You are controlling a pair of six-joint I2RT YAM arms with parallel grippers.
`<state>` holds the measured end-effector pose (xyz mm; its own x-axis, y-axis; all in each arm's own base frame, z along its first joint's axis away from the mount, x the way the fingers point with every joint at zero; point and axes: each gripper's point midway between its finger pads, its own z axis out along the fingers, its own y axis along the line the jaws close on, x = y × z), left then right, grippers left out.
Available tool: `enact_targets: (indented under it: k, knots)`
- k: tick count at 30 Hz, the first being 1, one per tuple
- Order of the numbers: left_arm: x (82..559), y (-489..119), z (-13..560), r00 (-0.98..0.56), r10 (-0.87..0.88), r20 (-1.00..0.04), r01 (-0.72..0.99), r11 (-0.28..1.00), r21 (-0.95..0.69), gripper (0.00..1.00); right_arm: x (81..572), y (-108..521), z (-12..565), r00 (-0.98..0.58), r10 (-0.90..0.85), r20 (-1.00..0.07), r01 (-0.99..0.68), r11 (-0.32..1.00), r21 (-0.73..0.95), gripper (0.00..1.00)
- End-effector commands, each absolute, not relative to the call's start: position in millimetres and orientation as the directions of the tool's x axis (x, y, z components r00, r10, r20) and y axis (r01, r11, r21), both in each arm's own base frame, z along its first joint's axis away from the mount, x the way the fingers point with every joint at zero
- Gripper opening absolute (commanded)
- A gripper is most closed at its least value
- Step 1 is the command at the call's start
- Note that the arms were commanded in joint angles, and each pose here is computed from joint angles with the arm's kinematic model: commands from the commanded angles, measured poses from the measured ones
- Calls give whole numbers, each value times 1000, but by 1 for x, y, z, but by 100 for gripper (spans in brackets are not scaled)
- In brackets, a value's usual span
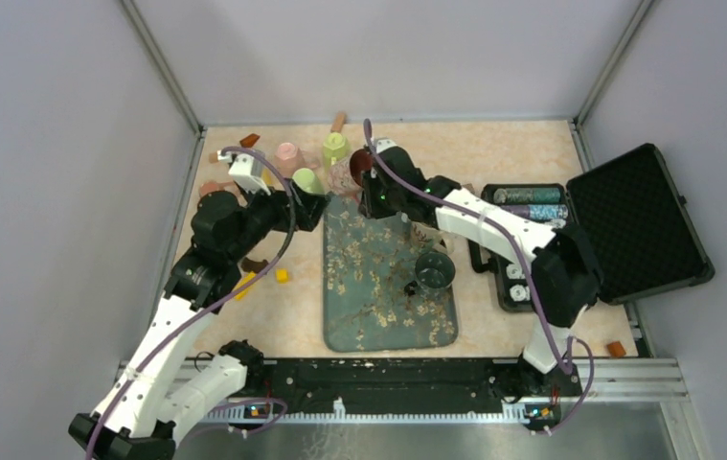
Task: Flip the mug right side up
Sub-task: Turn over the cup at the center of the board, then place the cup on the tray.
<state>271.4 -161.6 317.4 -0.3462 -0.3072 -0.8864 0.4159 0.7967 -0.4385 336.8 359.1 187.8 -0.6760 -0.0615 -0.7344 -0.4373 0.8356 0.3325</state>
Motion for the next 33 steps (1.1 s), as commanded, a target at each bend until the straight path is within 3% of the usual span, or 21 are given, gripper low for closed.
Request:
enact_targets:
  k: [1,19,33]
  knots:
    - [264,-150,361,-236,-314,-920,435,812,-389,98,362,380,221,-580,-51,-813,-471,836,283,0]
    - [251,-137,382,-193,-307,-932,419,833,-361,98,399,397,147,-634,-278,-722,-449,892,50,0]
    - [253,-137,365,-223,-293,-930,408,838,-362,98,382,390,131,-675,-350,-649,-457,889,-3,0]
